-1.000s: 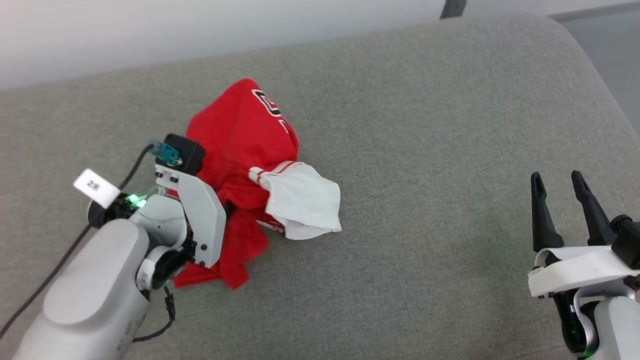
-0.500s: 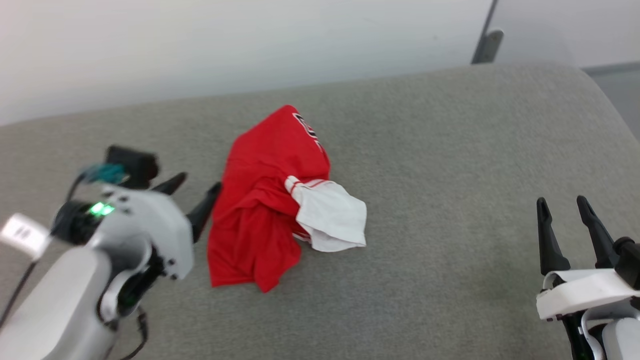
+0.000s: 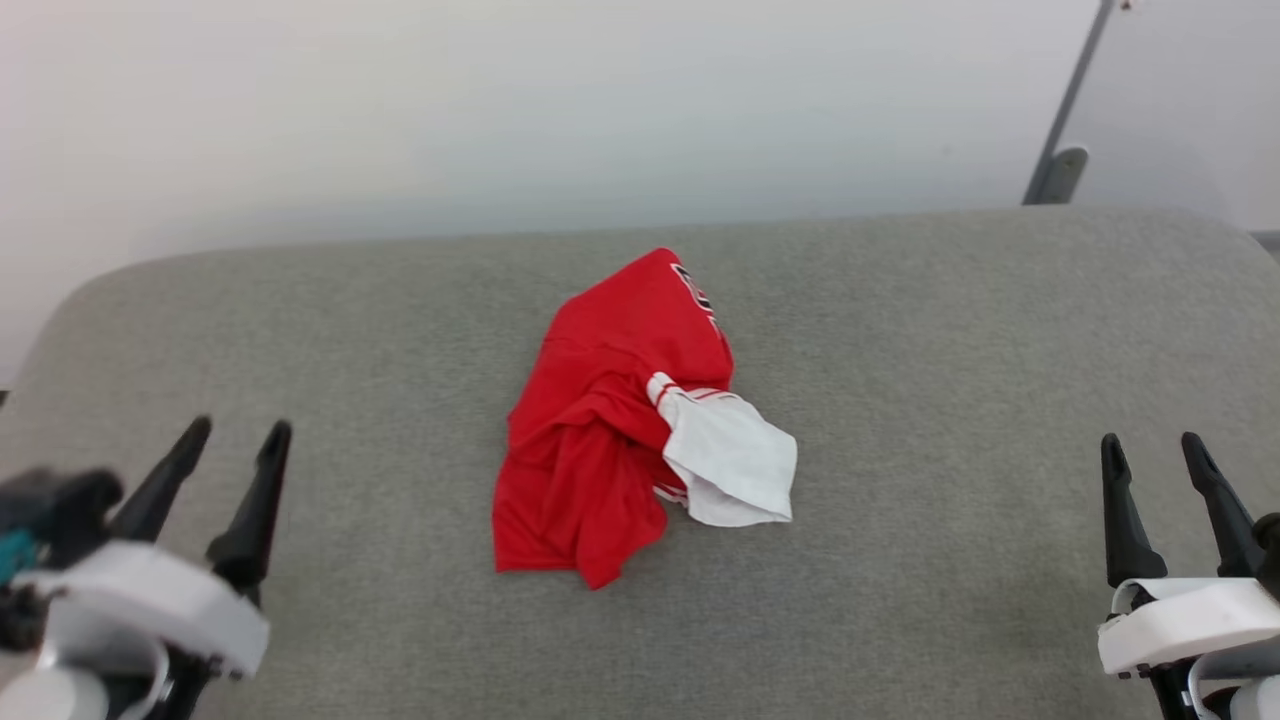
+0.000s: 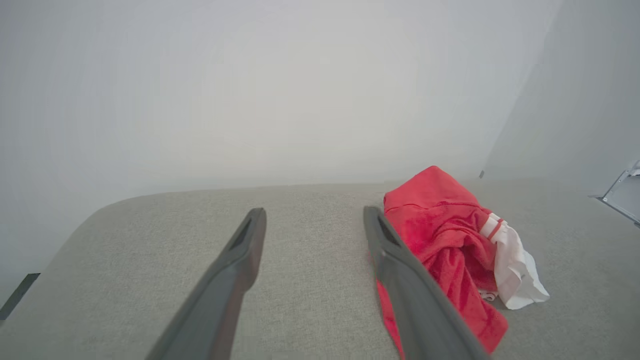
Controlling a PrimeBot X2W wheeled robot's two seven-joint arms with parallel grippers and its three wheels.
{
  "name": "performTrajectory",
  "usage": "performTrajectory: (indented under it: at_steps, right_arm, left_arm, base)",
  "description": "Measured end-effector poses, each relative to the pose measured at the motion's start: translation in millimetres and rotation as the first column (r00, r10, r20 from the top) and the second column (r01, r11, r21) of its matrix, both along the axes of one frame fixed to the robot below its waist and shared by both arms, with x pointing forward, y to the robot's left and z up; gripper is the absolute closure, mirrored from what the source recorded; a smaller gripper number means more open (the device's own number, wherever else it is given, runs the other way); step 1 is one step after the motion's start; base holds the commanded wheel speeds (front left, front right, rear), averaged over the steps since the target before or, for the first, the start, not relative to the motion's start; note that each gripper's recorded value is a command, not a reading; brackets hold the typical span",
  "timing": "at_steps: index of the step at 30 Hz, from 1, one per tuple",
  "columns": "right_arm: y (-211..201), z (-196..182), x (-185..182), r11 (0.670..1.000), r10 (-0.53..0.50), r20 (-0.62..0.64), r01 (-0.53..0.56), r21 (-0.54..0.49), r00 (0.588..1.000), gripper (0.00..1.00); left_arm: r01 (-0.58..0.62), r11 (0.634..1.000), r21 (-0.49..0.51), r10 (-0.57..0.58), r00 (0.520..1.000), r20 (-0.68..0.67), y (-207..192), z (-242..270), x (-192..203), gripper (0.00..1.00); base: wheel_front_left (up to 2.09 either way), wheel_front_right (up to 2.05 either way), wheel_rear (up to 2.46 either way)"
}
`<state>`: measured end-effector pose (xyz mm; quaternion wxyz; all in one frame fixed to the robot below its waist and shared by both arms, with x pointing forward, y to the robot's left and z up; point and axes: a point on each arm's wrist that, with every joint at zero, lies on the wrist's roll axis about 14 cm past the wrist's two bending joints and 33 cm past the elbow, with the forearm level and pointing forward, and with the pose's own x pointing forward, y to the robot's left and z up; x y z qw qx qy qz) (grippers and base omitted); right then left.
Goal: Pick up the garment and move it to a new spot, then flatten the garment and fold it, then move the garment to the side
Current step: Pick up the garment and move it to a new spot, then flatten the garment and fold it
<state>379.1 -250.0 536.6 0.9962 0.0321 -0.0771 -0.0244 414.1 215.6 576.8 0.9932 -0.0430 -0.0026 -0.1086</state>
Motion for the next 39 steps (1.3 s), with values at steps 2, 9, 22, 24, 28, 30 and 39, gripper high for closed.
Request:
performTrajectory:
  at_steps: [2,9,22,24,28,30,39]
  right_arm:
    - [2,3,1,1.0,0.007,0.009,-0.007,0.003,1.0,0.0]
    - [10,3,3,1.0,0.028,0.012,-0.028,0.008,1.0,0.0]
    - [19,0,6,0.998,0.055,0.005,-0.055,0.011,0.999,0.0]
    - [21,0,6,0.998,0.059,0.006,-0.059,0.011,0.998,0.0]
    - [24,0,7,0.998,0.067,0.005,-0.067,0.01,0.998,0.0]
    - [25,-1,8,0.997,0.07,0.004,-0.07,0.009,0.998,0.0]
    - [28,-5,11,0.997,0.083,-0.01,-0.083,0.009,0.997,0.0]
  left_arm:
    - [-0.038,0.999,-0.013,0.039,0.999,0.01,12,-3,-10,0.0]
    - [-0.144,0.987,-0.068,0.147,0.989,0.032,45,-17,-37,0.0]
    - [-0.216,0.972,-0.091,0.22,0.975,0.039,72,-29,-54,0.0]
    - [-0.219,0.972,-0.09,0.223,0.974,0.041,73,-29,-54,0.0]
    - [-0.221,0.971,-0.091,0.225,0.973,0.039,74,-30,-55,0.0]
    - [-0.219,0.971,-0.092,0.223,0.974,0.04,74,-30,-56,0.0]
    - [-0.176,0.981,-0.087,0.179,0.984,0.023,60,-22,-44,0.0]
  base:
    - [0.0,0.0,0.0]
    - [0.0,0.0,0.0]
    - [0.0,0.0,0.0]
    - [0.0,0.0,0.0]
    - [0.0,0.0,0.0]
    - [0.0,0.0,0.0]
    - [0.0,0.0,0.0]
